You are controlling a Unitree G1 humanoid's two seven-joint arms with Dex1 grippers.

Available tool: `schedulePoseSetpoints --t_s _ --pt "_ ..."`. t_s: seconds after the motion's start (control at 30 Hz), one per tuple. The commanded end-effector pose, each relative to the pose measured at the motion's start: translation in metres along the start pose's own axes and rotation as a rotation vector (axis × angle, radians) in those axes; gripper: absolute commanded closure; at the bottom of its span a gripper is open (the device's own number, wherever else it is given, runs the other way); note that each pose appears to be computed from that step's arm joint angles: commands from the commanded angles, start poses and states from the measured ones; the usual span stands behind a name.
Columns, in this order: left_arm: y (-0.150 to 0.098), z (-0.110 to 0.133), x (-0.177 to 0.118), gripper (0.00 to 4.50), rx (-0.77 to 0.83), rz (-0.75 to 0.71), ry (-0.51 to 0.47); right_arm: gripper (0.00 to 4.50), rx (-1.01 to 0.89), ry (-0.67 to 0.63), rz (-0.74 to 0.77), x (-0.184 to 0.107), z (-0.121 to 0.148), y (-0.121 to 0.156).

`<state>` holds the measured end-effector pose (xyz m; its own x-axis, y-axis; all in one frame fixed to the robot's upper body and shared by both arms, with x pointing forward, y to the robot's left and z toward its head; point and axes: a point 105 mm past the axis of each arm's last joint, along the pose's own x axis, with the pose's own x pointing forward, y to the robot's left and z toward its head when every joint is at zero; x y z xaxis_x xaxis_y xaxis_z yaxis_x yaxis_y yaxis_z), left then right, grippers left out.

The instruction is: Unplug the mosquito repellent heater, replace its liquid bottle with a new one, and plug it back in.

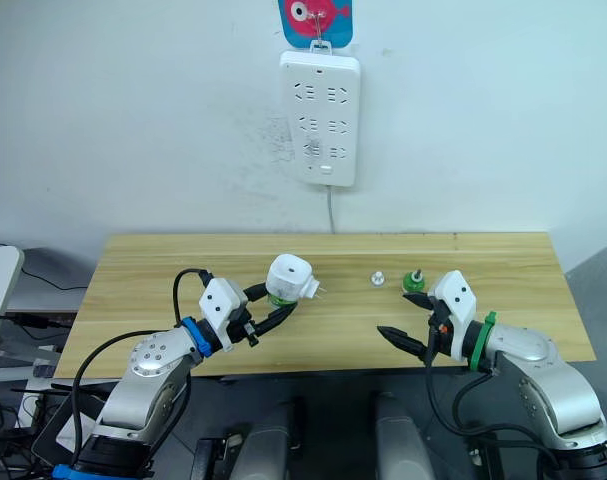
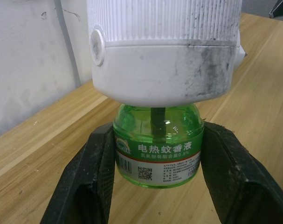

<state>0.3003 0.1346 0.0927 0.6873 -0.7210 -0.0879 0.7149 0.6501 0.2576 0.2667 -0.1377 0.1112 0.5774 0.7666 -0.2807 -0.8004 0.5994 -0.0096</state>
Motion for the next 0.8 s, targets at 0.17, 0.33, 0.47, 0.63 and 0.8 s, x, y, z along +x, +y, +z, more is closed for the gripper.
schedulePoseSetpoints --t_s 0.17,0.33,0.47,0.63,0.8 --pt "0.0004 0.0170 0.0006 2.24 0.037 -0.006 -0.059 0.02 -0.026 -0.022 0.011 -0.0024 0.0086 0.0017" --pt "-0.0015 0.0173 0.0006 2.24 0.034 -0.007 -0.061 0.02 -0.024 -0.022 0.009 -0.0025 0.0081 0.0016" --pt "-0.0013 0.0173 0.0007 2.24 0.033 -0.008 -0.061 0.02 -0.026 -0.021 0.007 -0.0027 0.0081 0.0010" --pt "-0.0016 0.0173 0.0008 2.24 0.034 -0.012 -0.060 0.02 -0.025 -0.021 0.006 -0.0029 0.0080 0.0009" --pt "-0.0015 0.0174 0.0009 2.24 0.035 -0.014 -0.060 0.02 -0.027 -0.022 0.003 -0.0028 0.0083 0.0002"
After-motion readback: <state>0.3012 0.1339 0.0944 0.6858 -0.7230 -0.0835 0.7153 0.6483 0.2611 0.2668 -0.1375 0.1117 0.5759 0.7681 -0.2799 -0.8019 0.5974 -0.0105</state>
